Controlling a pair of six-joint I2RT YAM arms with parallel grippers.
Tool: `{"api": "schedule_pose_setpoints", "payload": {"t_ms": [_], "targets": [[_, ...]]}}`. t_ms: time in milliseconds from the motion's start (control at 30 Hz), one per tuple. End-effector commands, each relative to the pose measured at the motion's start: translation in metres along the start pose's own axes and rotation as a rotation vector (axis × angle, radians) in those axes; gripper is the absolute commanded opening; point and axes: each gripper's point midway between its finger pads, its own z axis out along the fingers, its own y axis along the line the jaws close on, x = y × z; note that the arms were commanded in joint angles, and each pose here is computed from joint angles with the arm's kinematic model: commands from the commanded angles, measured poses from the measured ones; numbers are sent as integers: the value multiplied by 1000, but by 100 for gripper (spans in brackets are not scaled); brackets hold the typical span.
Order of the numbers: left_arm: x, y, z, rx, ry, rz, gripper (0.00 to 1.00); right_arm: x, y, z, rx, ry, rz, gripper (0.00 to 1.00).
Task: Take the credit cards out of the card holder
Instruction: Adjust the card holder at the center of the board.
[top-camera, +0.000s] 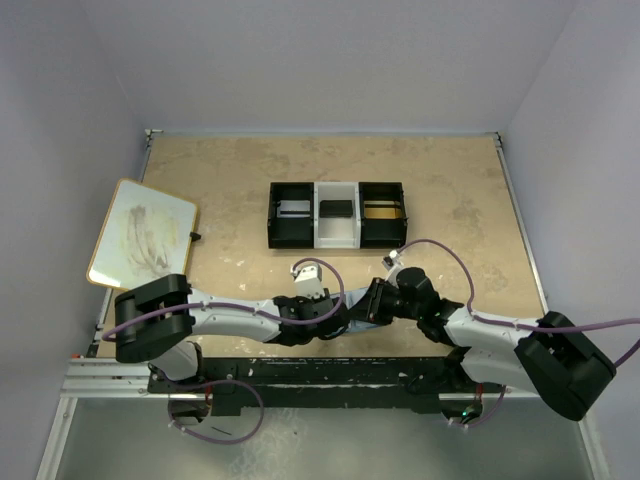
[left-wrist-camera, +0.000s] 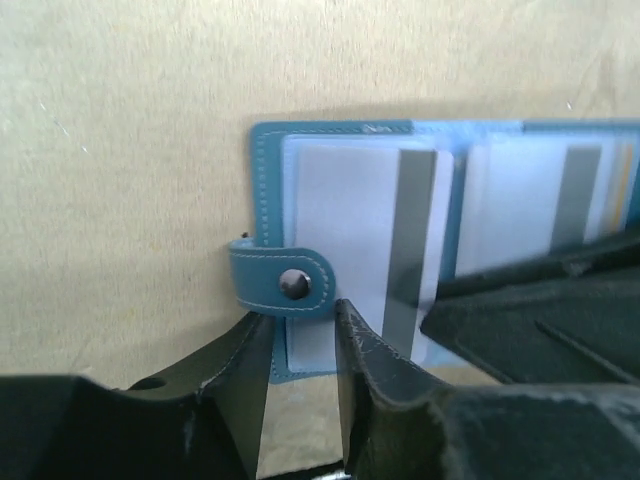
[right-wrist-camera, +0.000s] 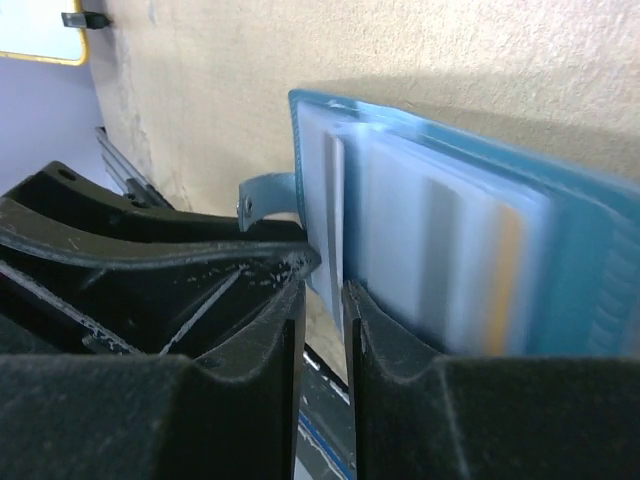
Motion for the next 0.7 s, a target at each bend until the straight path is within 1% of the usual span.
{"api": "schedule_pose_setpoints", "payload": {"t_ms": [0,100,200,367,467,567,600,667], "targets": [[-26,23,7,-168,-141,65,27,-13,15,-3,21,-13,-13,25],[-33,21,5,-186,-164,81,27,-24,16,-7,80,-24,-29,27],[-33,20,5,-187,-158,85,27,-34,14,-9,134,-34,-40,29],[-32,22,5,-146,-155,120,30,-36,-8,-7,196,-48,-35,33],[-35,7,-5,-103,-135,148,35,-29,-2,0,101,-39,-8,34],[-38,-11,-20,-15,-103,190,39,-29,5,4,24,-63,19,34],[-39,-15,-26,13,-90,208,40,-32,8,6,5,-75,23,34],[-39,-29,-38,92,-59,235,42,-36,6,8,27,-86,13,34]]}}
